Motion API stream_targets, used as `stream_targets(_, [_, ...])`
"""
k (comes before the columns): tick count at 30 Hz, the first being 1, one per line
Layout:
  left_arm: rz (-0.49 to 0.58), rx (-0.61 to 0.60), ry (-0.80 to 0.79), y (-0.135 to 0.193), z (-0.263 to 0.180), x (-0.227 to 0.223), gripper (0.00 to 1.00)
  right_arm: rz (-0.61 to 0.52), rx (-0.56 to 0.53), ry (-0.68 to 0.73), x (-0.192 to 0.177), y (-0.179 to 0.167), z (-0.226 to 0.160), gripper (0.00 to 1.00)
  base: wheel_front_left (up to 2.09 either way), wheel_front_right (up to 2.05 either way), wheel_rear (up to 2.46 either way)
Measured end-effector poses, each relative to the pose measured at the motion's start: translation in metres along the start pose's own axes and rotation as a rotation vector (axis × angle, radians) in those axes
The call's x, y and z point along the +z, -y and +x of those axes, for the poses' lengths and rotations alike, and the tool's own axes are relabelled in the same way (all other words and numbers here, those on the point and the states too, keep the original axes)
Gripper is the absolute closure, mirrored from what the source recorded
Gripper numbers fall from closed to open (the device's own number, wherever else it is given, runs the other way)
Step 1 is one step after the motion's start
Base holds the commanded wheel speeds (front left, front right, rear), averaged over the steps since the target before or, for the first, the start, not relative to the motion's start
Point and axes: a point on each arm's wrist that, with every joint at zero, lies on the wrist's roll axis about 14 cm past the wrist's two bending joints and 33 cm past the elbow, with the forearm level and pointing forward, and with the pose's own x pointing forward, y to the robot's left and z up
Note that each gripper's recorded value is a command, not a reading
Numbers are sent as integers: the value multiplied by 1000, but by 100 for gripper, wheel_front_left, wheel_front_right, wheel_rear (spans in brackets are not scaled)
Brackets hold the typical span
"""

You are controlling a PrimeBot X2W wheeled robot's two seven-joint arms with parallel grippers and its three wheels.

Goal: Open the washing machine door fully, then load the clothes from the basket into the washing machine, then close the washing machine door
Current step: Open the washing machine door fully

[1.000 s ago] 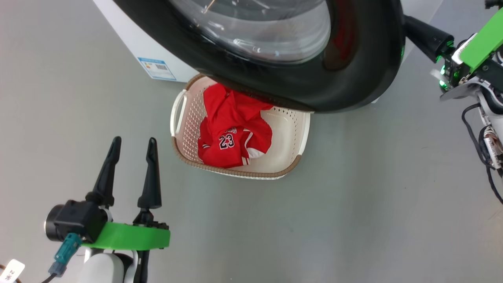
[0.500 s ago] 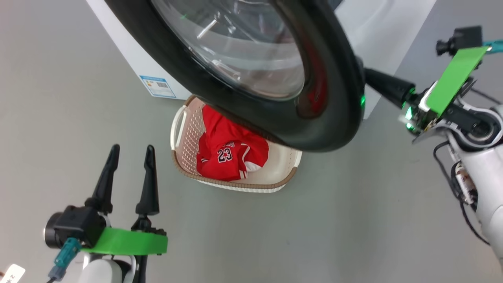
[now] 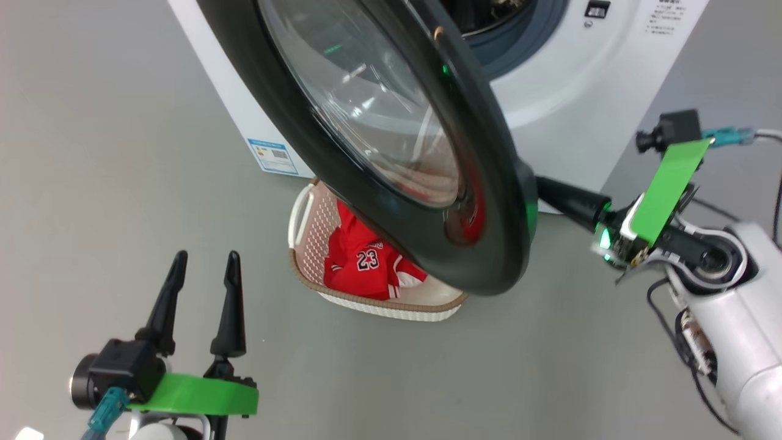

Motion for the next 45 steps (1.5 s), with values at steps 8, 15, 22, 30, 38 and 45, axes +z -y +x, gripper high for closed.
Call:
stream_targets(8, [11,32,19,-12,-15,10,0,25,49,-74,-38,-13,10,100,0,0,0])
stream_targets(15, [19,63,22,-23,-29,14,0,40,87,-140,-65,-24,20,100,0,0,0])
stream_targets(22, [26,94,37,-32,-37,20,0,40,121,-204,-85,-35,33,100,0,0,0])
stream_targets(30, [28,115,39,-39,-45,22,0,55,149,-242,-101,-44,42,100,0,0,0])
stream_targets(38, [28,121,41,-40,-48,23,0,60,157,-264,-109,-47,44,100,0,0,0])
stream_targets(45, [28,121,42,-40,-48,23,0,65,162,-269,-110,-48,45,100,0,0,0])
